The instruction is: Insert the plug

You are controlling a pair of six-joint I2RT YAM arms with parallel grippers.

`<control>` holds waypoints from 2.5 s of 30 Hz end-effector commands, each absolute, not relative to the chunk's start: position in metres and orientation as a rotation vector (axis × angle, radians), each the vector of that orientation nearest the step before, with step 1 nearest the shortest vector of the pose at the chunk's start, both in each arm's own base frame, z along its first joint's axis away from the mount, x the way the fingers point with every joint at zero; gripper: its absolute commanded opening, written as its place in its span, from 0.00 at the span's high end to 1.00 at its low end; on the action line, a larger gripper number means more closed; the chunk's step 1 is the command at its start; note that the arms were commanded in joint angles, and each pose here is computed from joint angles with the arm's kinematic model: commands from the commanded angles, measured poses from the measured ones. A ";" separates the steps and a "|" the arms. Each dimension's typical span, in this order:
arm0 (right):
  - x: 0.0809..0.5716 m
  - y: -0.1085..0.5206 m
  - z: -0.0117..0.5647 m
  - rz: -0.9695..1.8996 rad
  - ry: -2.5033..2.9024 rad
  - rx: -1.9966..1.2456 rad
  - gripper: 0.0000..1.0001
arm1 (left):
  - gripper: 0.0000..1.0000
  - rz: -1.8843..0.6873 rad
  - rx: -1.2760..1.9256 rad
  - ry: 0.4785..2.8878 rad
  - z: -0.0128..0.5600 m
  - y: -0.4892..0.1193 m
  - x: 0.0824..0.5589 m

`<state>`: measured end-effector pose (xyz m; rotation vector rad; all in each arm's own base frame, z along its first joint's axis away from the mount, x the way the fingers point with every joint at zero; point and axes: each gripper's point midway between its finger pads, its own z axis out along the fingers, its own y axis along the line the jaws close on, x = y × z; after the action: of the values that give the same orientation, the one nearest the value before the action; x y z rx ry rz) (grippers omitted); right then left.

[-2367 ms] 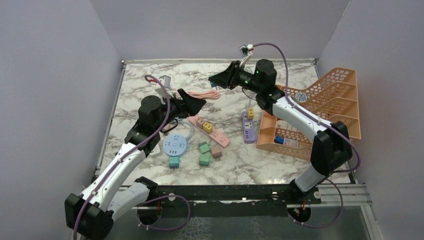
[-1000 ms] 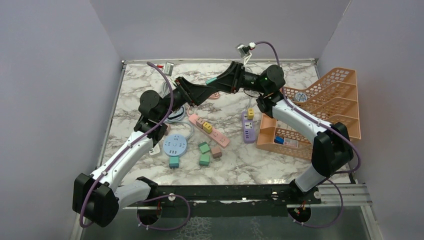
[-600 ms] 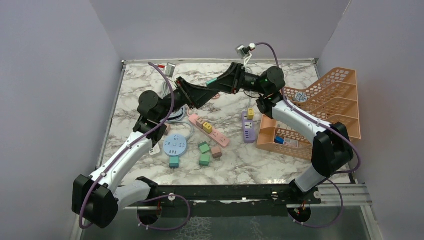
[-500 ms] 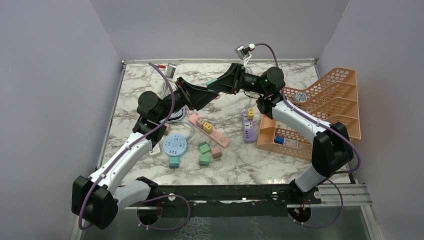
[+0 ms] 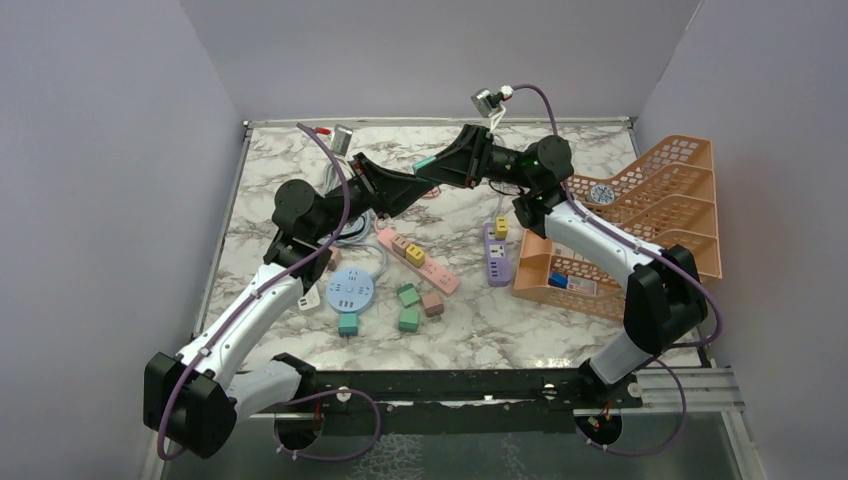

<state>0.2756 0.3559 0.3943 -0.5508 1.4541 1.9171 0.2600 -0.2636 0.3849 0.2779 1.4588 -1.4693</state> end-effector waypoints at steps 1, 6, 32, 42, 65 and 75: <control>0.265 0.356 0.396 1.900 1.446 -0.624 0.96 | 0.77 -1.446 0.333 1.318 0.423 -0.261 0.256; 0.268 0.354 0.388 1.747 1.510 -0.702 0.64 | 0.92 -1.362 0.431 1.321 0.406 -0.263 0.255; 0.213 0.304 0.359 1.190 1.296 -1.406 0.41 | 1.00 -1.178 1.210 1.330 0.323 -0.272 0.188; 0.198 0.308 0.332 1.236 1.333 -1.476 0.46 | 1.00 -1.063 1.234 1.385 0.306 -0.275 0.198; 0.209 0.315 0.287 1.158 1.588 -1.501 0.57 | 1.00 -0.932 1.299 1.407 0.292 -0.276 0.202; 0.208 0.323 0.280 1.160 1.607 -1.518 0.67 | 1.00 -0.936 1.287 1.417 0.294 -0.275 0.201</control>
<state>0.2087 0.3181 0.2756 -1.5127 1.5972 1.1635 0.2006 -0.2755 0.2755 1.2909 1.4734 -0.9687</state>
